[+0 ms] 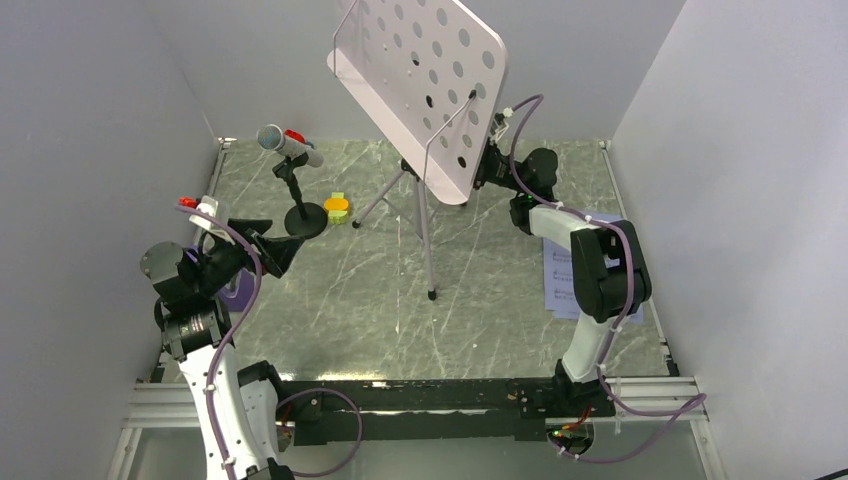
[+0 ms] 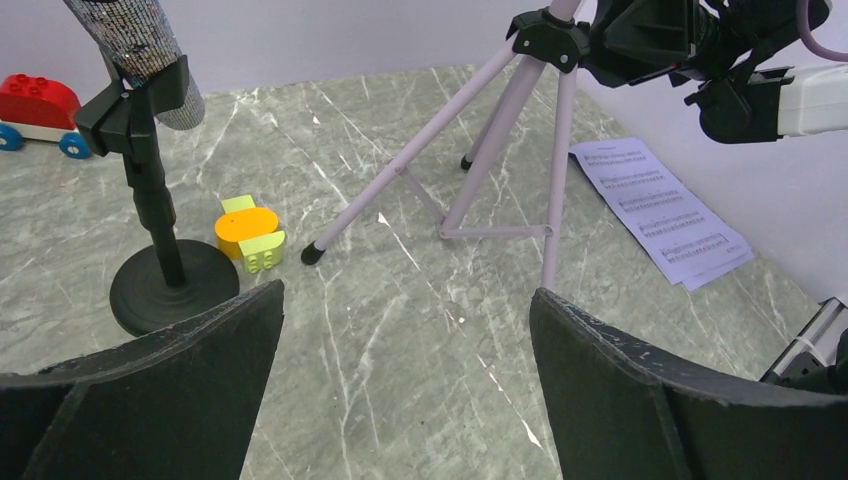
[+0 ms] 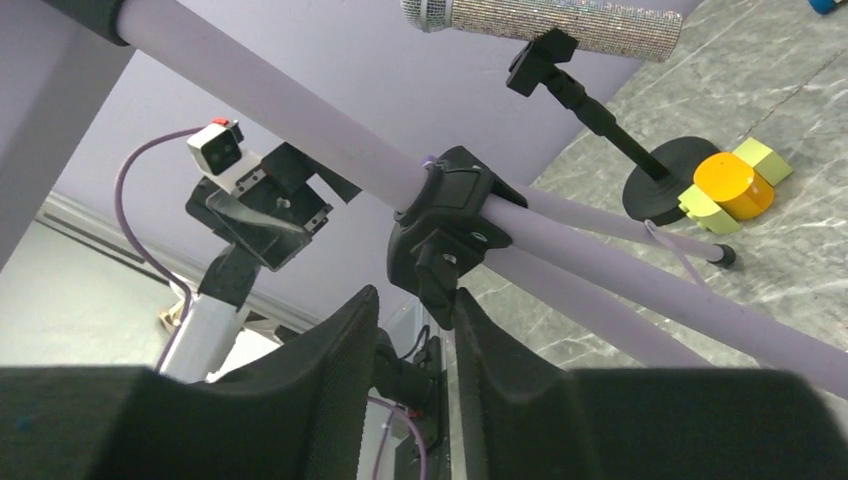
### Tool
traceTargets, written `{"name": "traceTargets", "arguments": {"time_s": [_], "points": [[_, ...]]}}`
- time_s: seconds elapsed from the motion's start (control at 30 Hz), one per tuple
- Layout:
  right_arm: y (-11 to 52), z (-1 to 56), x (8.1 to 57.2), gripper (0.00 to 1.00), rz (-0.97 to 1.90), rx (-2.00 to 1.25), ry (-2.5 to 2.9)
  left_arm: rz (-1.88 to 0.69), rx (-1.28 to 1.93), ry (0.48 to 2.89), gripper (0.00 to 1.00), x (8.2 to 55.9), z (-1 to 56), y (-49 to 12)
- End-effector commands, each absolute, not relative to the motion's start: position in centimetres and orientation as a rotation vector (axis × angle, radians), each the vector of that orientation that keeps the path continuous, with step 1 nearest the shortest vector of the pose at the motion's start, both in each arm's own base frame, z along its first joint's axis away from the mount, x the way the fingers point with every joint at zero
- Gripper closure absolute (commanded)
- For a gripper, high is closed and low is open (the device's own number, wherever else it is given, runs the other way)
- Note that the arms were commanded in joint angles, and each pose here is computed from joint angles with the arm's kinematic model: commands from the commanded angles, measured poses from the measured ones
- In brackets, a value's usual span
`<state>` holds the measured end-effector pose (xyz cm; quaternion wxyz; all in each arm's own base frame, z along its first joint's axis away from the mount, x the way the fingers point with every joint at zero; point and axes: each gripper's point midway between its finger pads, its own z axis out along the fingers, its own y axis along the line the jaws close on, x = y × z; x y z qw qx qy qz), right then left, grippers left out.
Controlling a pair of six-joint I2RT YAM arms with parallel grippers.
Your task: Pack up the instrument practice props
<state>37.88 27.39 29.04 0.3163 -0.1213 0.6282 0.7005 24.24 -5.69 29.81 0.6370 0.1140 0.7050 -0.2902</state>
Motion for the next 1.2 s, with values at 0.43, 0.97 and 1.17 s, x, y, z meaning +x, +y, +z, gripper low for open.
{"name": "traceTargets", "arguments": {"time_s": [0.43, 0.97, 1.17], "points": [[29.0, 30.7, 37.5, 0.84, 1.467, -0.666, 1.494, -0.657, 0.285, 1.590, 0.03, 23.9, 30.3, -5.9], [29.3, 29.4, 37.3, 0.93, 1.131, -0.919, 1.369, -0.648, 0.288, 1.593, 0.03, 23.8, 30.2, -5.9], [28.8, 28.5, 39.0, 0.99, 0.918, -1.088, 1.329, -0.662, 0.276, 1.599, 0.03, 24.1, 30.2, -5.8]]}}
